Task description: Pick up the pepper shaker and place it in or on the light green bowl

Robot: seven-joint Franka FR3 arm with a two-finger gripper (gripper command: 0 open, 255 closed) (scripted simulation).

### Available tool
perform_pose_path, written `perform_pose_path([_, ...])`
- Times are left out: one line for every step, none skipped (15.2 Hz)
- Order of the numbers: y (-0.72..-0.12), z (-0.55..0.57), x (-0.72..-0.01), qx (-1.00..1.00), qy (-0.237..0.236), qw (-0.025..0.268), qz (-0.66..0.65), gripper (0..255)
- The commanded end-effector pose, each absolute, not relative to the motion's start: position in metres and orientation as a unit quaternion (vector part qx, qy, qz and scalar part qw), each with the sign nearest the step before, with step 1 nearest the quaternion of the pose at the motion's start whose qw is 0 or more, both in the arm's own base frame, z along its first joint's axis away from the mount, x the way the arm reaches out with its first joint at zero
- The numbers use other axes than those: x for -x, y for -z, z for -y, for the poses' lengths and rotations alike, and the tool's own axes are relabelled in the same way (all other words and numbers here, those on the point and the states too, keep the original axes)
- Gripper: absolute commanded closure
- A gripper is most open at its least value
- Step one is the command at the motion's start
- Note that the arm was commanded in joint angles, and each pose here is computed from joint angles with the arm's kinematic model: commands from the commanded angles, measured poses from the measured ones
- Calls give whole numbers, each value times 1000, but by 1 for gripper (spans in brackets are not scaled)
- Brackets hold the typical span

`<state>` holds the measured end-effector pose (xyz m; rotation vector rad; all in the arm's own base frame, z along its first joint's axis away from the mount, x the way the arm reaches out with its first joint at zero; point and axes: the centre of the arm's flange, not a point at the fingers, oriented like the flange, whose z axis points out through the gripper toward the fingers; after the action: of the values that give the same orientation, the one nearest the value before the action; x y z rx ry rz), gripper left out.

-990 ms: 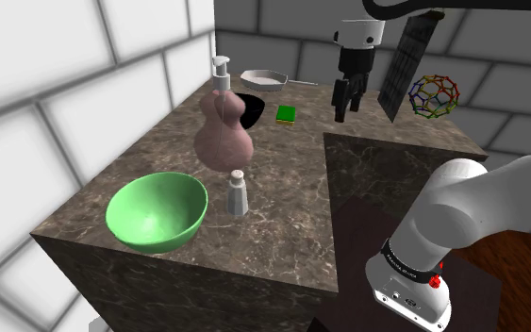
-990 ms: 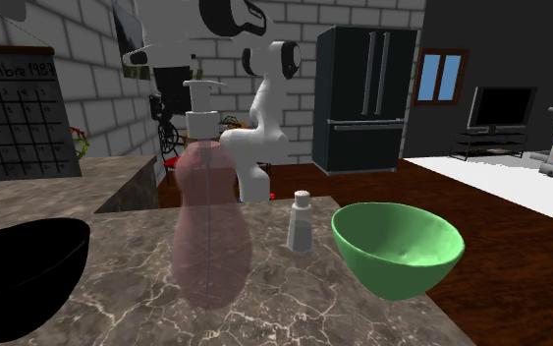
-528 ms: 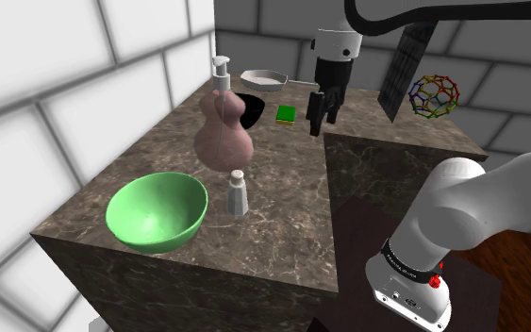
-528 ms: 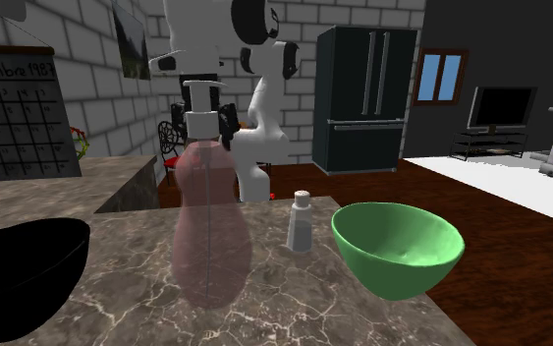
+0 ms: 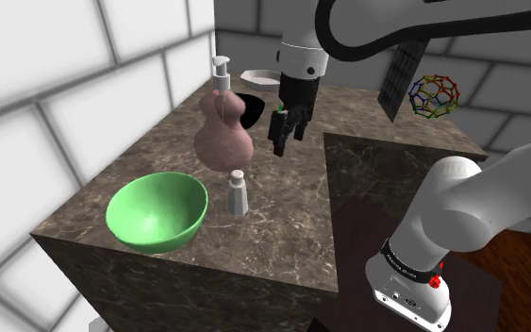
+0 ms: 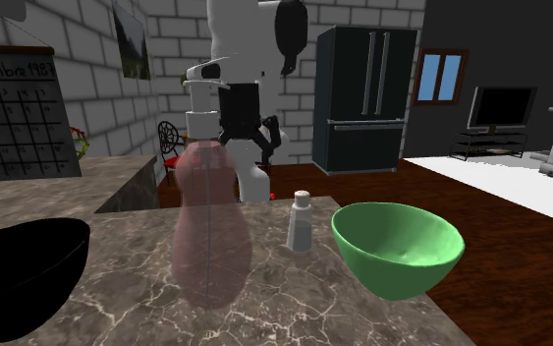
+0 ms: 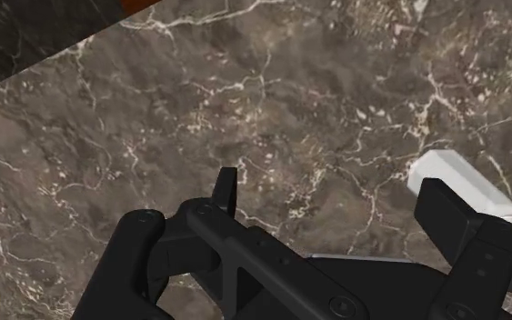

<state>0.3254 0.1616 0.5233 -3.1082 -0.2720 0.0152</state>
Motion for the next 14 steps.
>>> perform_pose_path([-520, -183, -326, 996, 4, 14, 93, 0])
perform_pose_path([-518, -195, -327, 995, 8, 15, 96, 0])
perform_pose_path([-516, -207, -328, 995, 12, 17, 99, 0])
perform_pose_path([-515, -220, -328, 994, 16, 18, 102, 0])
perform_pose_path([-513, -232, -329, 994, 21, 19, 105, 0])
perform_pose_path([-511, -245, -329, 994, 25, 21, 108, 0])
perform_pose_path([-509, -257, -330, 993, 29, 22, 111, 0])
perform_pose_path([-508, -269, -330, 993, 33, 23, 114, 0])
perform_pose_path([-506, -282, -331, 992, 37, 25, 117, 0])
perform_pose_path([-505, -287, -331, 992, 39, 25, 118, 0])
perform_pose_path([-500, -287, -331, 992, 39, 25, 118, 0])
perform_pose_path([-495, -288, -331, 992, 39, 25, 118, 0])
perform_pose_path([-490, -288, -332, 992, 39, 25, 118, 0])
perform_pose_path([-484, -288, -332, 992, 39, 25, 118, 0])
